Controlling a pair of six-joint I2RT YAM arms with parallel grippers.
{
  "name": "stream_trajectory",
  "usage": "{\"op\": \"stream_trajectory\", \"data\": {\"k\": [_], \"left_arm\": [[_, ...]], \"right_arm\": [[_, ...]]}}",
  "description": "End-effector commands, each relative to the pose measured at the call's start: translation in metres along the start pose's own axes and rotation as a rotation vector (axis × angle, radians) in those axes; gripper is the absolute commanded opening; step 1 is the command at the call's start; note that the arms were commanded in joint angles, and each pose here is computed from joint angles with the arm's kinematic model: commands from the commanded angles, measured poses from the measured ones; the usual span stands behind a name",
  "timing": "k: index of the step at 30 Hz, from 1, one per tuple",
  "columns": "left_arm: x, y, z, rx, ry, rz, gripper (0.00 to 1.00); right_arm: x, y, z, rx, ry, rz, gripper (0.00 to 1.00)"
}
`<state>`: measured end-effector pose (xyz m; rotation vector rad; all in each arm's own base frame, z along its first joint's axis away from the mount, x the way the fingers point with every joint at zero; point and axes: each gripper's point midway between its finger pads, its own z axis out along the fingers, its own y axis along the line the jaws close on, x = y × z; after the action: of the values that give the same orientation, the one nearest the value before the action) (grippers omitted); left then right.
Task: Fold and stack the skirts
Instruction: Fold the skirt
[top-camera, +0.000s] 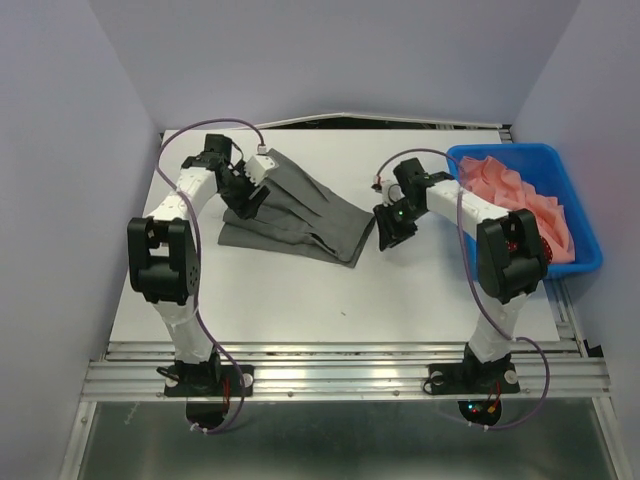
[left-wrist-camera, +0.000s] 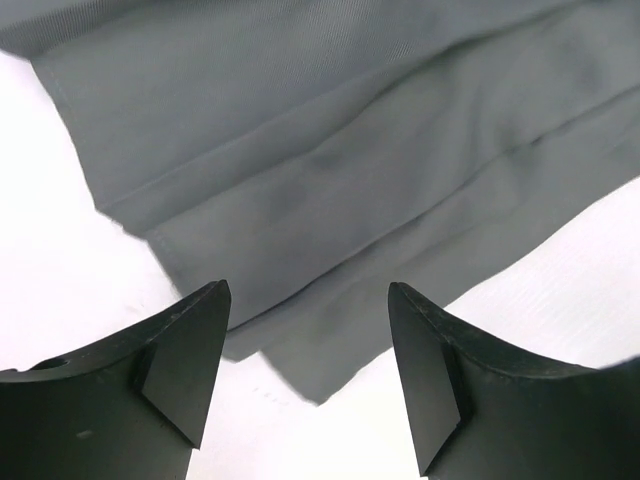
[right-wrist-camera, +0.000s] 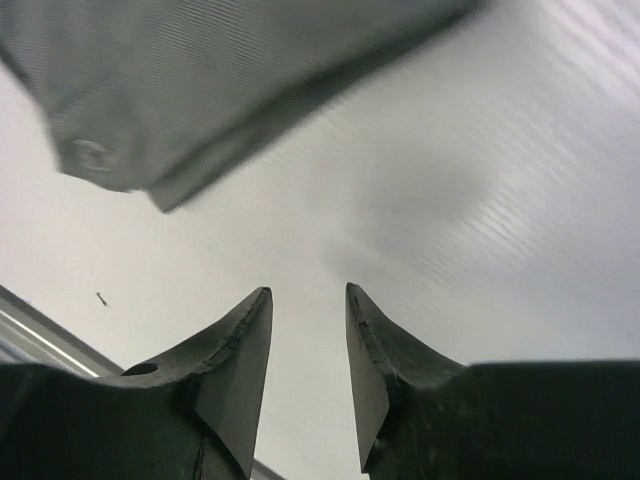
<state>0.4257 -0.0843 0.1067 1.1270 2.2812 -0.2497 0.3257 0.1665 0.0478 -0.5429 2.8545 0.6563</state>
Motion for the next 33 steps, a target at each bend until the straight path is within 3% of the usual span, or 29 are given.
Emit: {"op": "stream_trajectory", "data": {"k": [1, 6, 12, 22, 25, 29, 33], "left_arm": [[0.017, 0.015, -0.022, 0.031, 0.079, 0.251, 0.77], [0.023, 0.022, -0.019, 0.040, 0.091, 0.348, 0.79], [0.021, 0.027, -0.013, 0.020, 0.068, 0.436, 0.82], [0.021, 0.034, -0.005, -0.029, 0.035, 0.531, 0.84], [0.024, 0.031, 0.002, -0.008, 0.034, 0.567, 0.83], [0.030, 0.027, 0.007, 0.033, 0.046, 0.582, 0.71], [0.040, 0.026, 0.009, 0.053, 0.082, 0.620, 0.47]], "right_arm": [[-0.053, 0.064, -0.024, 0.084, -0.181, -0.351, 0.41], [-0.069, 0.116, 0.001, 0.101, -0.228, -0.528, 0.43], [-0.078, 0.144, 0.033, 0.170, -0.251, -0.659, 0.49], [-0.079, 0.130, 0.062, 0.352, -0.213, -0.746, 0.46], [-0.077, 0.119, 0.067, 0.393, -0.197, -0.744, 0.34], [-0.072, 0.121, 0.069, 0.392, -0.186, -0.753, 0.11], [-0.068, 0.119, 0.067, 0.395, -0.181, -0.759, 0.01]]}}
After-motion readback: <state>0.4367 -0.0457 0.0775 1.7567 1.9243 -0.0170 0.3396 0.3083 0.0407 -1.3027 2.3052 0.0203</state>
